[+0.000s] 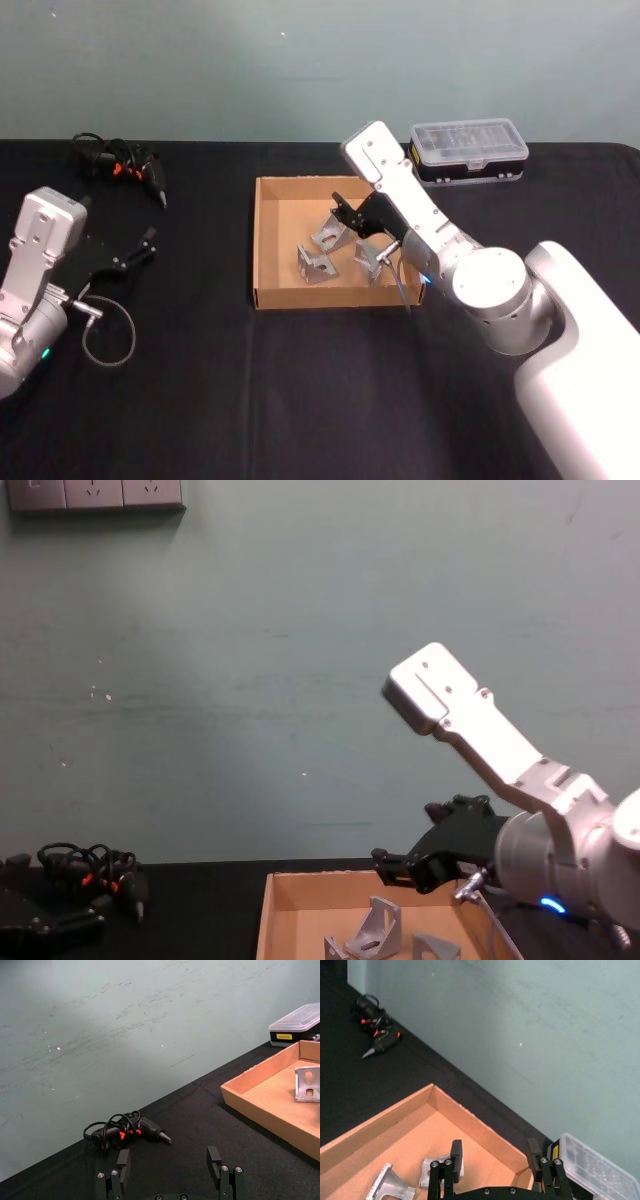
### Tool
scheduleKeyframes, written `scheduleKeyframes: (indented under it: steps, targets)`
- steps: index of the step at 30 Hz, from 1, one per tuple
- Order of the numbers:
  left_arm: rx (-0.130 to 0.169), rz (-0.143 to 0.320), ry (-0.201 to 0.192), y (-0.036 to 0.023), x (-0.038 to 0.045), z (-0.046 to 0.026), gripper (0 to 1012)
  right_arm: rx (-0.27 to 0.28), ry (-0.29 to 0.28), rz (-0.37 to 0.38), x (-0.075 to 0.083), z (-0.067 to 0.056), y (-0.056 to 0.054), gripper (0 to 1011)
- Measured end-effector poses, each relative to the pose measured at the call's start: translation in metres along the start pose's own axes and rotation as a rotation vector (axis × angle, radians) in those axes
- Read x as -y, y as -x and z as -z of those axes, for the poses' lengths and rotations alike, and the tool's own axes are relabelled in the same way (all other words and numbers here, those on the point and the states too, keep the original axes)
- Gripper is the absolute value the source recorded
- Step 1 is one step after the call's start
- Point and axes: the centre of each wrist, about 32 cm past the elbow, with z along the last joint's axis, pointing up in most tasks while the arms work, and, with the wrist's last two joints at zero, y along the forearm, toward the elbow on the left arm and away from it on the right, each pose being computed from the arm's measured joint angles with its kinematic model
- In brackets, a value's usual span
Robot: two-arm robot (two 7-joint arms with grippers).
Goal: Use one hand to pick up the angle iron from the table and place it into the box.
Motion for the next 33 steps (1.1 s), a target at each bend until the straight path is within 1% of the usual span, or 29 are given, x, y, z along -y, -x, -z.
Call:
scheduleKeyframes:
  steps: [1,3,4,6,7,9,10,17,25,33]
  targets:
    - [0.0,0.0,0.0,0.0,0.0,0.0,1000,-0.004,-0.017,0.009,0.003,0.001,0.0,813]
    - [0.0,0.0,0.0,0.0,0.0,0.0,1000,-0.003,-0.036,0.016,0.007,0.002,-0.001,847]
    - [0.0,0.0,0.0,0.0,0.0,0.0,1000,-0.004,-0.053,0.024,0.01,0.004,-0.001,898]
    - [0.0,0.0,0.0,0.0,0.0,0.0,1000,-0.004,-0.068,0.031,0.013,0.004,-0.002,933]
    - [0.0,0.0,0.0,0.0,0.0,0.0,1000,-0.004,-0.084,0.041,0.016,0.005,-0.002,978]
    - [0.0,0.0,0.0,0.0,0.0,0.0,1000,-0.002,-0.098,0.052,0.019,0.007,-0.003,1002]
    - [0.0,0.0,0.0,0.0,0.0,0.0,1000,0.001,-0.112,0.063,0.021,0.008,-0.004,1004]
    - [0.0,0.0,0.0,0.0,0.0,0.0,1000,0.013,-0.15,0.091,0.033,0.013,-0.005,1004]
    - [0.0,0.0,0.0,0.0,0.0,0.0,1000,0.018,-0.17,0.1,0.044,0.018,-0.002,1004]
    - [0.0,0.0,0.0,0.0,0.0,0.0,1000,0.019,-0.17,0.101,0.043,0.017,-0.002,1004]
